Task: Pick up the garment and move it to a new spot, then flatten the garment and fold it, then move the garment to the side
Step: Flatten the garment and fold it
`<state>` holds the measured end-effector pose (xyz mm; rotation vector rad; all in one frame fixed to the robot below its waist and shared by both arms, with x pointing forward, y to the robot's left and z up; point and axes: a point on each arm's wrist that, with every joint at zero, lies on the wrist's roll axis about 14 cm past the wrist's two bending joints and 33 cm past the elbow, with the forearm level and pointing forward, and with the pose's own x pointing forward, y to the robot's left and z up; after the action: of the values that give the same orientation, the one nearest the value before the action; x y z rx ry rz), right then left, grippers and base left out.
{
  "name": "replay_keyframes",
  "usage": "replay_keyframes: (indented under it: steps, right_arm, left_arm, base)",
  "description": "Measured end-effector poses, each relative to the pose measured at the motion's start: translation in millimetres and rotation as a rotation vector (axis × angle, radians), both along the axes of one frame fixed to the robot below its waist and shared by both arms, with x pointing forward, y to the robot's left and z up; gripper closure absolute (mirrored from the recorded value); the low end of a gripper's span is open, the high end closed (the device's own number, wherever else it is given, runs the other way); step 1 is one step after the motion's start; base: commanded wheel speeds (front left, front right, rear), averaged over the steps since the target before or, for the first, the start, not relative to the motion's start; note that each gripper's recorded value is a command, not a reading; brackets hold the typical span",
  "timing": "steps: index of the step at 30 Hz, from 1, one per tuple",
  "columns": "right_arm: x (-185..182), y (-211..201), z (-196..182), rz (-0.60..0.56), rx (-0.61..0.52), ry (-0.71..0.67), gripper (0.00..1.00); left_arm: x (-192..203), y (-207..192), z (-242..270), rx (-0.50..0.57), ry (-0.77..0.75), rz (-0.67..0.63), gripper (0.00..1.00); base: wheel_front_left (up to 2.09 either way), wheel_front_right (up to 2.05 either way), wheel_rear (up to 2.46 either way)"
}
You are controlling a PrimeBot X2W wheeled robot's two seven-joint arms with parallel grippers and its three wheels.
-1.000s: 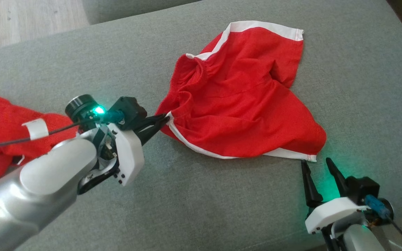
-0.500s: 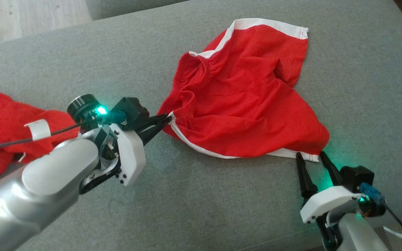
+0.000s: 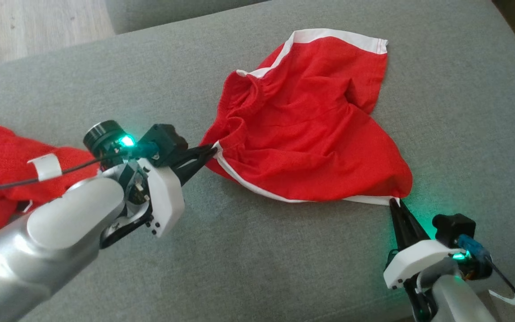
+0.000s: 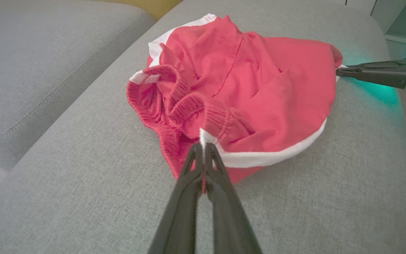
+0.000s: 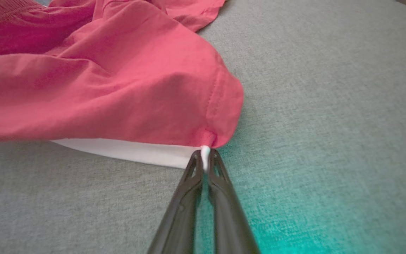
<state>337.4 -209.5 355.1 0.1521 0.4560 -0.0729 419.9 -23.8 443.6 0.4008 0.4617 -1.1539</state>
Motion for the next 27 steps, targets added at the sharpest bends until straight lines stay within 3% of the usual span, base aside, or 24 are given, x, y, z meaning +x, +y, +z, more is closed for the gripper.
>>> replay_keyframes:
  steps: [6,13,22,27]
  right_arm:
    - [4.1,-0.1,11.0,0.008,-0.013,-0.035,1.00]
    - [23.7,3.0,53.0,0.023,-0.021,-0.179,1.00]
    - [56.0,-9.2,166.3,0.051,-0.062,-0.489,1.00]
    - [73.8,-8.7,250.8,0.109,-0.136,-0.677,1.00]
  left_arm:
    - [7.0,4.2,8.1,-0.031,-0.040,0.029,1.00]
    - [16.6,4.9,27.6,-0.125,-0.084,0.082,1.00]
    - [42.4,7.5,94.1,-0.376,-0.208,0.237,1.00]
    - [55.4,15.8,146.8,-0.550,-0.282,0.357,1.00]
  base:
    - [0.00,0.00,0.00]
    - [0.00,0.00,0.00]
    - [0.00,0.00,0.00]
    - [0.00,0.00,0.00]
